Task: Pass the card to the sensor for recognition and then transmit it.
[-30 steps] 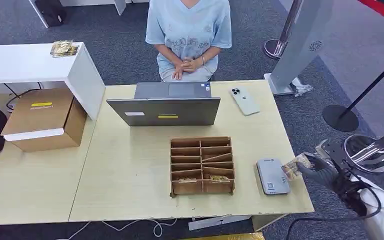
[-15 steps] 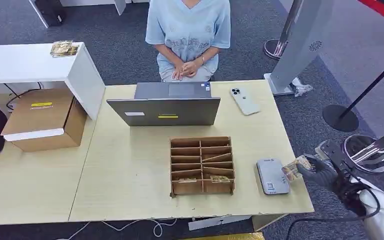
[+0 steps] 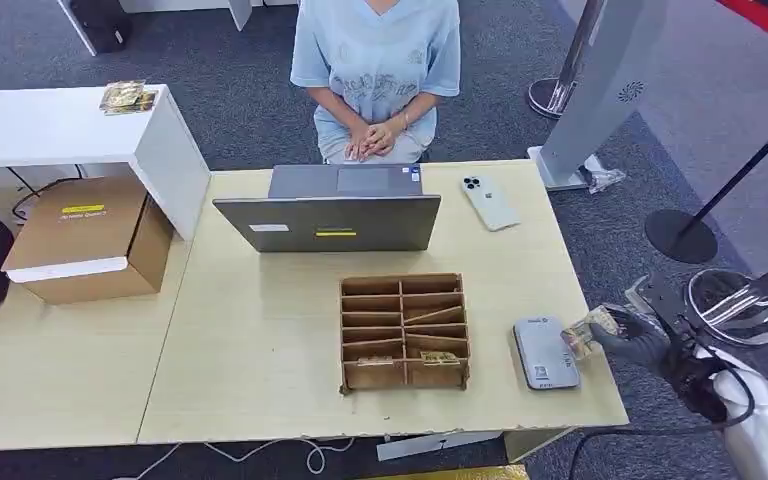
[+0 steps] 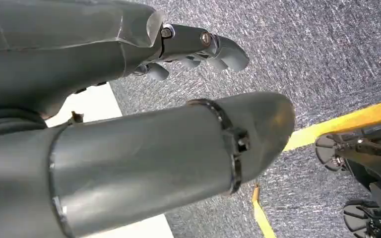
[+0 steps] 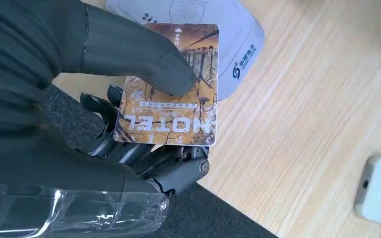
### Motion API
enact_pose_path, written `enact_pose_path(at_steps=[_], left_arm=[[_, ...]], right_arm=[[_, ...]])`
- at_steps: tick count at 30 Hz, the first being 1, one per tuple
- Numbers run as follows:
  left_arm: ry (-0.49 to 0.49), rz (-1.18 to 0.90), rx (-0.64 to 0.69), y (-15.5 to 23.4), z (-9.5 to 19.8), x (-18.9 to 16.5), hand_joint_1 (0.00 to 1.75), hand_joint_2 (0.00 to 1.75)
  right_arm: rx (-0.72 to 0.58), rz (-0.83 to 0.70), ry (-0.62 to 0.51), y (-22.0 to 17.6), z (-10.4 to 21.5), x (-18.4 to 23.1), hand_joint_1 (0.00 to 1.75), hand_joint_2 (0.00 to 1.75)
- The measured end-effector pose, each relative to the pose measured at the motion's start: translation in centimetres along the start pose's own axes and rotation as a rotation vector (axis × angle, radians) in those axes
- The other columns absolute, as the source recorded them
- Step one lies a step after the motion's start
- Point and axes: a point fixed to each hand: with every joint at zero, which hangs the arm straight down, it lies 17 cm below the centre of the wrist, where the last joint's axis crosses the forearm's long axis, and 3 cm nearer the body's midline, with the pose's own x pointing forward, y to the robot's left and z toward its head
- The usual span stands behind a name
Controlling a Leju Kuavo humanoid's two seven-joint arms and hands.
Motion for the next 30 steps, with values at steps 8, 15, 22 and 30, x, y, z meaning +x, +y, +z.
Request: enact_pose_path(at_steps=[8,15,22,30], left_arm=[[0.0,0.0,0.0,0.01,0.0,0.0,0.0,0.0],[-0.006,0.0,-0.001,0.02,0.01,0.08,0.0,0.0],[-0.009,-0.001,0.001,0.15,0.02,0.11,0.0,0.0],[-0.015,-0.001,-0.001,0.13,0.03,0.2,0.0,0.0]], right_arm=[[0.009,0.002,0.004,0.27,-0.01,-0.13,1.75,1.75],[0.011,-0.003,0.007,0.33,0.02,-0.21,1.75,1.75],[0.012,-0.003,0.016,0.54,0.18,-0.74,1.75,1.75],[0.019,0.004,0.021,0.91,0.16,-0.95,1.75,1.75]])
